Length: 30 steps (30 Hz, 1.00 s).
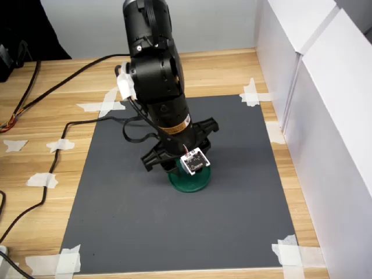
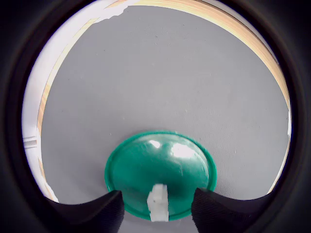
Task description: Grasp a white terminal and put it on the green lid.
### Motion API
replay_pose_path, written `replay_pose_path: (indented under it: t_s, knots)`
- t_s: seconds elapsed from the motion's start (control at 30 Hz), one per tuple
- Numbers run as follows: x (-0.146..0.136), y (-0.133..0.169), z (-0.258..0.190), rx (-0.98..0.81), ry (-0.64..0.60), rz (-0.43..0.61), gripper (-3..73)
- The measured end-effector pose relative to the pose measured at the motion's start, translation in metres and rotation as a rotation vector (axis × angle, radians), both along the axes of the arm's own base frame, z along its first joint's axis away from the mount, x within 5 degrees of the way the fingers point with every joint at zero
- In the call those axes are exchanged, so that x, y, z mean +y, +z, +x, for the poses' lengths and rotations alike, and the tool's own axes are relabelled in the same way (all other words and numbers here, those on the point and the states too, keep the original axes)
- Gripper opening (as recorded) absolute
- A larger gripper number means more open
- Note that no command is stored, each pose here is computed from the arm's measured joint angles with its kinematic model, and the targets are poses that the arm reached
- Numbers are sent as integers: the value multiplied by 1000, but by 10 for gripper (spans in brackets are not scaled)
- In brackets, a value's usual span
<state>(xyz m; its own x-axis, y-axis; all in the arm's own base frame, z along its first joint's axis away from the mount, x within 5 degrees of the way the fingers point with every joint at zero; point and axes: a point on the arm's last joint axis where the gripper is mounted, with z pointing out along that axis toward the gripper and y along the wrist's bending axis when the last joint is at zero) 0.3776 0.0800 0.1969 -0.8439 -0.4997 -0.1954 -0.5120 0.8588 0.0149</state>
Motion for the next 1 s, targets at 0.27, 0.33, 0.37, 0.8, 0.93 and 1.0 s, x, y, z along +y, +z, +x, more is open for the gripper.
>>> replay_pose_path:
  t_s: [0.27,0.33,0.37,0.8,0.93,1.0]
  knots:
    - [-28,57,-40,-252,-137,73,296]
    - [-43,77,-52,-369,-196,101,137]
    - [-49,86,-59,-432,-222,112,78]
    - [-75,93,-198,-1107,-371,211,-16]
    - [-80,73,-238,-1242,-433,248,-16]
    - [-82,60,-255,-1276,-429,241,-16]
